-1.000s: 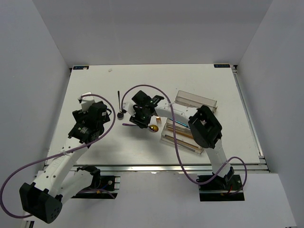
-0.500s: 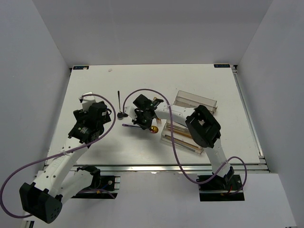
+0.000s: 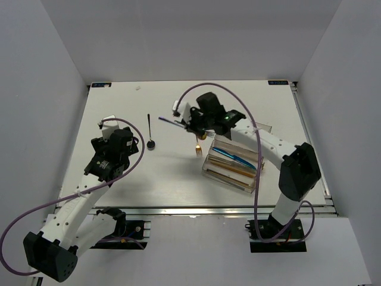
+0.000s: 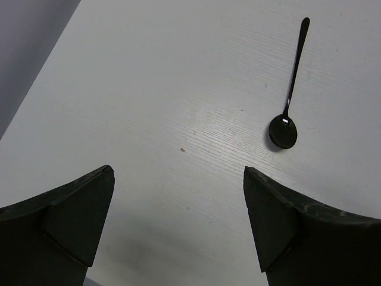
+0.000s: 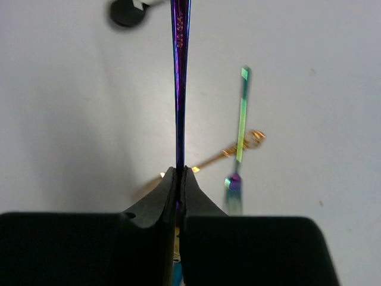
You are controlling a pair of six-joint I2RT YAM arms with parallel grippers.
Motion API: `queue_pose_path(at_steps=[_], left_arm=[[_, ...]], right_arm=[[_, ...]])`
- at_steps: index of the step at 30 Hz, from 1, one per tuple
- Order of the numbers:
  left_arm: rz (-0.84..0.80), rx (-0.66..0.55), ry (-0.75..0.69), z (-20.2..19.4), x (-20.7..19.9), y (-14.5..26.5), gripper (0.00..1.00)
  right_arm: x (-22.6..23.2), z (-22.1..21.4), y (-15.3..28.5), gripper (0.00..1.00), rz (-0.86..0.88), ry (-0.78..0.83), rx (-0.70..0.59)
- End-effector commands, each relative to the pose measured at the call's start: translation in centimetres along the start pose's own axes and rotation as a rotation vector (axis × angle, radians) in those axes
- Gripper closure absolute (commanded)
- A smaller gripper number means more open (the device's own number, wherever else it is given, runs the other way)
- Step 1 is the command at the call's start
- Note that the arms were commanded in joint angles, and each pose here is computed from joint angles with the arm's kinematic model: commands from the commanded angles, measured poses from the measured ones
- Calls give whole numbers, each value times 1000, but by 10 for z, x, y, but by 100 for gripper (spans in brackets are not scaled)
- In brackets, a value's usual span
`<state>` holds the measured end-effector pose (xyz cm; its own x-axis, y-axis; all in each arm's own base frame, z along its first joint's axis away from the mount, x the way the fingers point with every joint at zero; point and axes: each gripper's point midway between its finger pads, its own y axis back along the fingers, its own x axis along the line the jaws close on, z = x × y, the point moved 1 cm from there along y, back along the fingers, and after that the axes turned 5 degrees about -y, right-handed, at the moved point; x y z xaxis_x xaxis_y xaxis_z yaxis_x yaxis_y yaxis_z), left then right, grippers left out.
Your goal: Sort the eating utensils into containers
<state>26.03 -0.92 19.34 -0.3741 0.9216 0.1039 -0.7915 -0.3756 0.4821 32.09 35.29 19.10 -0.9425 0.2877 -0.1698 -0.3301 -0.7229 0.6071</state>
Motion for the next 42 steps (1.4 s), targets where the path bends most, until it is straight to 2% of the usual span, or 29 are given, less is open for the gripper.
queue_pose_path(at_steps=[1, 6, 10, 15, 24, 28, 29, 31, 32, 33, 34, 38, 42], left_arm=[[-17, -29, 26, 7, 0, 3, 2], [-28, -24, 22, 6, -3, 2, 2], [-40, -15, 16, 4, -5, 2, 2], [-48, -16, 17, 4, -7, 2, 2], [-67, 2, 0, 1, -13, -1, 2], [-67, 6, -6, 0, -13, -2, 2], [-65, 8, -6, -1, -13, -2, 2], [-60, 10, -9, -1, -13, -3, 2], [-58, 10, -11, -1, -12, -3, 2], [-56, 11, -12, -1, -12, -3, 2], [-54, 14, -15, -2, -13, -4, 2], [-53, 30, -25, -3, -15, -6, 2], [-102, 47, 0, 7, -32, -8, 2]], right_arm=[[-55, -48, 17, 100, -142, -41, 119], [-100, -100, 53, 100, -259, -59, 198], [-110, -117, 78, 100, -290, -32, 165], [-102, -169, 94, 100, -313, -63, 239], [-100, -196, 107, 100, -340, -55, 285], [-103, -206, 108, 100, -361, -101, 327], [-101, -206, 109, 97, -353, -114, 330], [-96, -205, 109, 75, -332, -126, 326], [-94, -205, 109, 68, -325, -125, 323], [-94, -203, 110, 50, -324, -119, 317], [-94, -200, 112, 11, -330, -115, 307], [-100, -179, 121, 11, -345, -104, 259], [-112, -136, 142, 11, -427, -100, 144]])
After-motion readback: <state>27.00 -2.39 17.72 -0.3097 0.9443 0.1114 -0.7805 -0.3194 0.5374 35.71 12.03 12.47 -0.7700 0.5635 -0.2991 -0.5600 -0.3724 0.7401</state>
